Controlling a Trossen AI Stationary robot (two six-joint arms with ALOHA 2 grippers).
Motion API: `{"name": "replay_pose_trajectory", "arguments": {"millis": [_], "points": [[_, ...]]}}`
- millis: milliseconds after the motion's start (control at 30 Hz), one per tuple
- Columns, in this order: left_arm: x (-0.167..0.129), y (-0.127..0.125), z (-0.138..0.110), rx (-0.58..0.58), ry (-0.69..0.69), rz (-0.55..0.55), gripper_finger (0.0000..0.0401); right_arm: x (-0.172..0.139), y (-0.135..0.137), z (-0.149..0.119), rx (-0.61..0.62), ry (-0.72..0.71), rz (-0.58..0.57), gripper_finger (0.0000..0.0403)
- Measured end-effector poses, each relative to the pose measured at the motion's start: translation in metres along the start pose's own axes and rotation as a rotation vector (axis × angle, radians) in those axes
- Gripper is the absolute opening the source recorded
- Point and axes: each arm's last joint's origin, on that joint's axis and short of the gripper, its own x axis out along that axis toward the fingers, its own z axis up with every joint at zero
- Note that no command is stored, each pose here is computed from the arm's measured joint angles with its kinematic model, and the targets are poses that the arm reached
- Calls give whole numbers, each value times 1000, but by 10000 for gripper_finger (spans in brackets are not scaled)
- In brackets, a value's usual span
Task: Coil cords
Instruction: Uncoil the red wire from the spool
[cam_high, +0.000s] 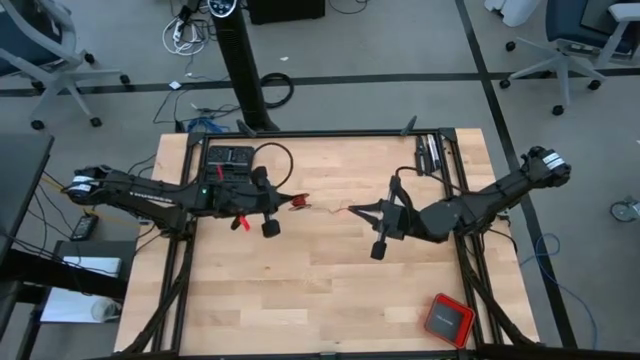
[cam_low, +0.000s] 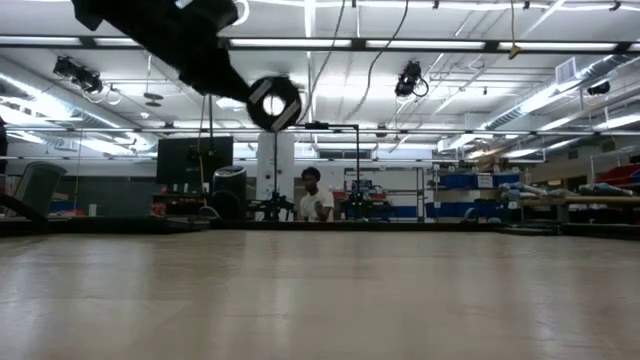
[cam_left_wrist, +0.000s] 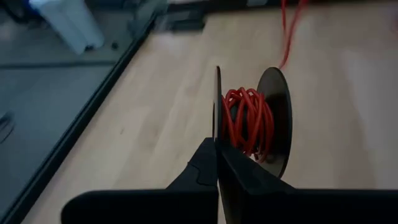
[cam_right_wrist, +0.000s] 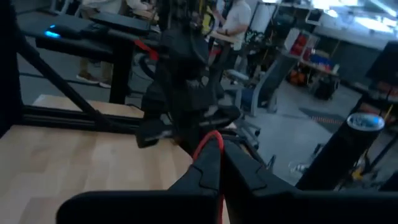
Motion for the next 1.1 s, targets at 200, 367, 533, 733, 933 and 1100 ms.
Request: {"name": "replay_pose_trajectory", "arguments": {"millis": [200,367,533,733,933,1100], "points": [[2,9,-9,34,89,124,1,-6,7,4,-77,-38,58,4],[1,12,-8,40,86,215,1,-4,11,1,-112,-43,183,3],[1,15,-7,19,71,313,1,4,6,-5,-52,-16,280,4],[-2,22,0,-65,-4,580,1,41,5,-30,57,81,449,4],[-5,24,10,-129,-98,659,1,81,24,-79,196,310,490,15],[-7,19,21,-138,-185,568,1,98,39,-120,227,516,444,38]]}}
